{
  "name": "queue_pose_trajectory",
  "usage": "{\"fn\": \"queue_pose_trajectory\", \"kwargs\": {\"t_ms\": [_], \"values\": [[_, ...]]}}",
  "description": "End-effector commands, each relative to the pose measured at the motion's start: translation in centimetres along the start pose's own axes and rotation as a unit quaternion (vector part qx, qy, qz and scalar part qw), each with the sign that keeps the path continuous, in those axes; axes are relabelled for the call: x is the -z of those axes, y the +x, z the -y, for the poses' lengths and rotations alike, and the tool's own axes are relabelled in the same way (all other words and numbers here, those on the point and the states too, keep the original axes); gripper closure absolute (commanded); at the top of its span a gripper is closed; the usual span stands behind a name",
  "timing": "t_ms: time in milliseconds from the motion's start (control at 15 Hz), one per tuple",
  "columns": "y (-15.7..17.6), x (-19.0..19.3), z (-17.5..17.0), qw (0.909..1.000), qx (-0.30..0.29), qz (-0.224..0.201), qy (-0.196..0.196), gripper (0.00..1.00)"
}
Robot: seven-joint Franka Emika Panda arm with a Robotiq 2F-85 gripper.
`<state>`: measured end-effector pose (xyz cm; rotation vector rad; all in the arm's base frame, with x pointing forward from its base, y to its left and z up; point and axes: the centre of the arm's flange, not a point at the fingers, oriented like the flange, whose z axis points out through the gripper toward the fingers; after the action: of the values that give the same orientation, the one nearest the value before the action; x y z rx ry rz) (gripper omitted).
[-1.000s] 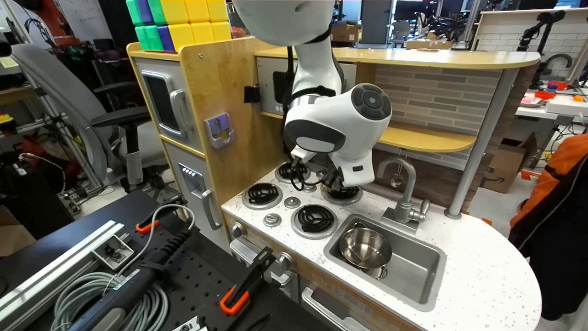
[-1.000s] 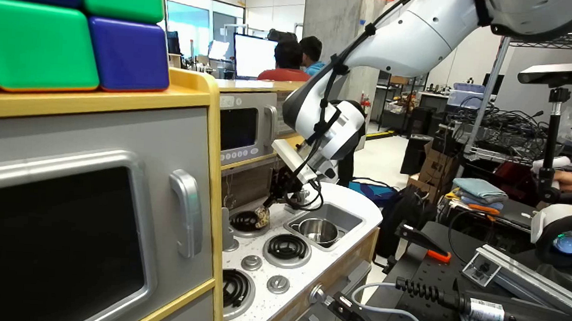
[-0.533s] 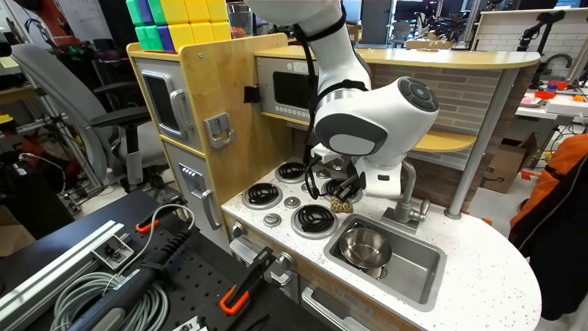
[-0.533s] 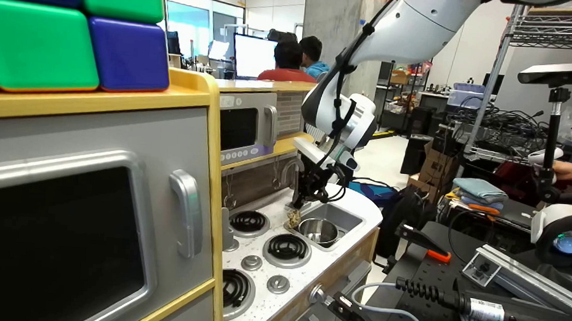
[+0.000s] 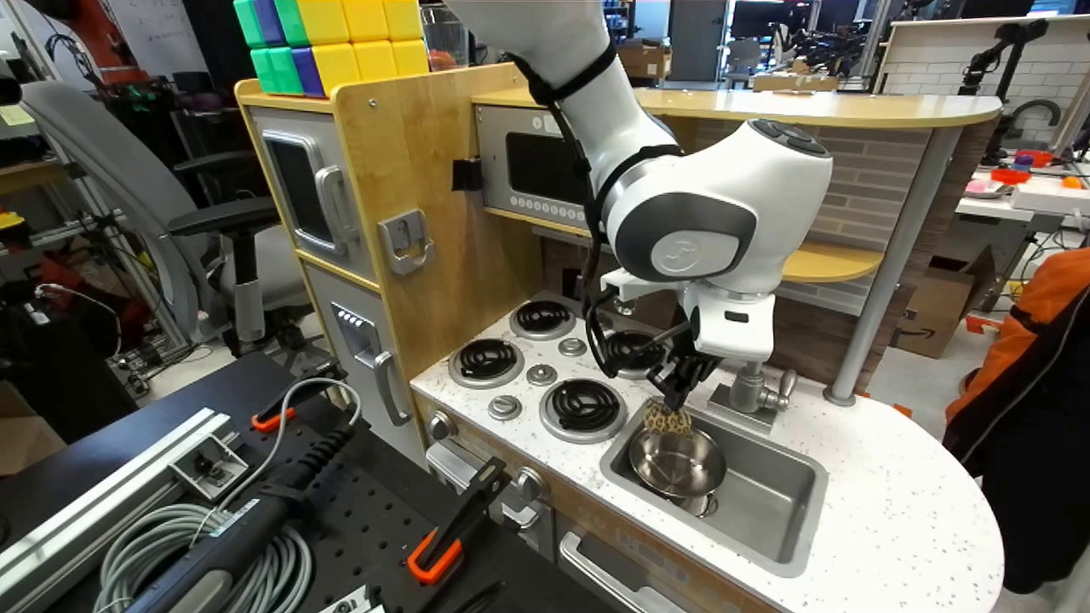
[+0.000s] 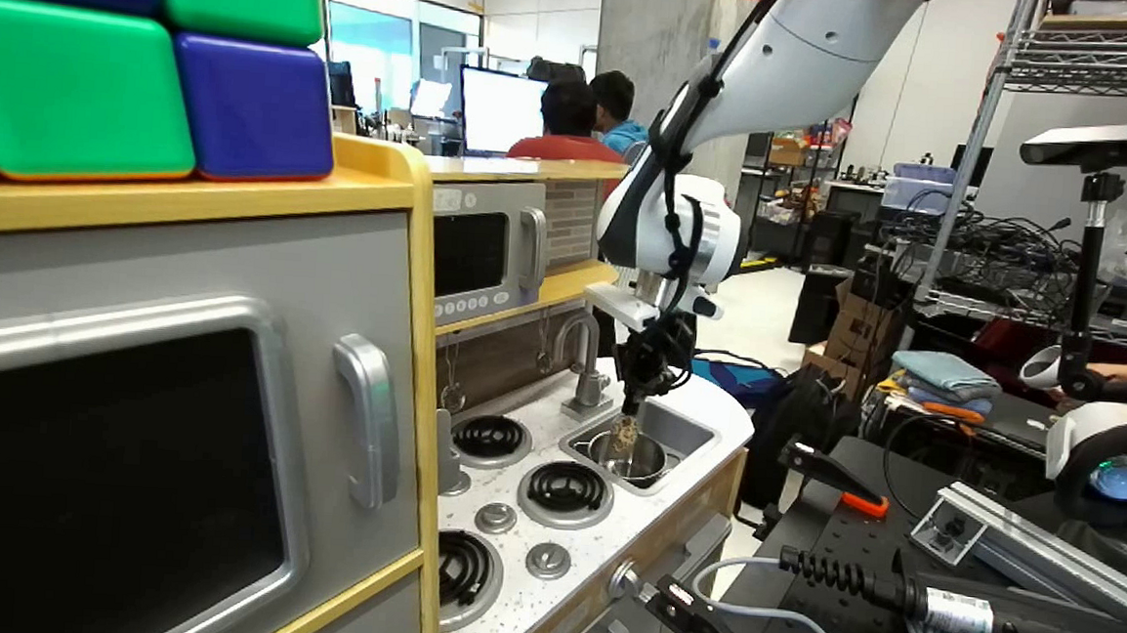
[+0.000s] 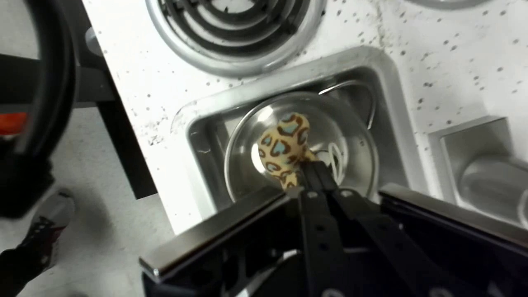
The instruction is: Pick up the object from the stove and put it in the pot, that is in the sink
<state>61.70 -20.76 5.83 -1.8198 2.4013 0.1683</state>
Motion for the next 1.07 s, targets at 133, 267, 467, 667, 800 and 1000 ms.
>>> {"fn": "queue_pose_trajectory", "kwargs": {"t_ms": [133,267,467,667,800,1000], "values": [[-0.9,-4.6,2.2,0.9941,-0.017,-0.065,-0.086,0.66],[-0.7,-4.8,3.1,0.9915,0.005,-0.070,-0.109,0.53],[-1.5,-4.8,3.4,0.9838,0.065,-0.064,-0.154,0.30],[-3.5,-3.8,1.7,0.9745,0.146,-0.040,-0.165,0.08],[-4.2,-3.2,1.2,0.9659,0.196,-0.025,-0.168,0.00],[-3.5,-1.4,0.9,0.9491,0.272,-0.003,-0.158,0.00]]}}
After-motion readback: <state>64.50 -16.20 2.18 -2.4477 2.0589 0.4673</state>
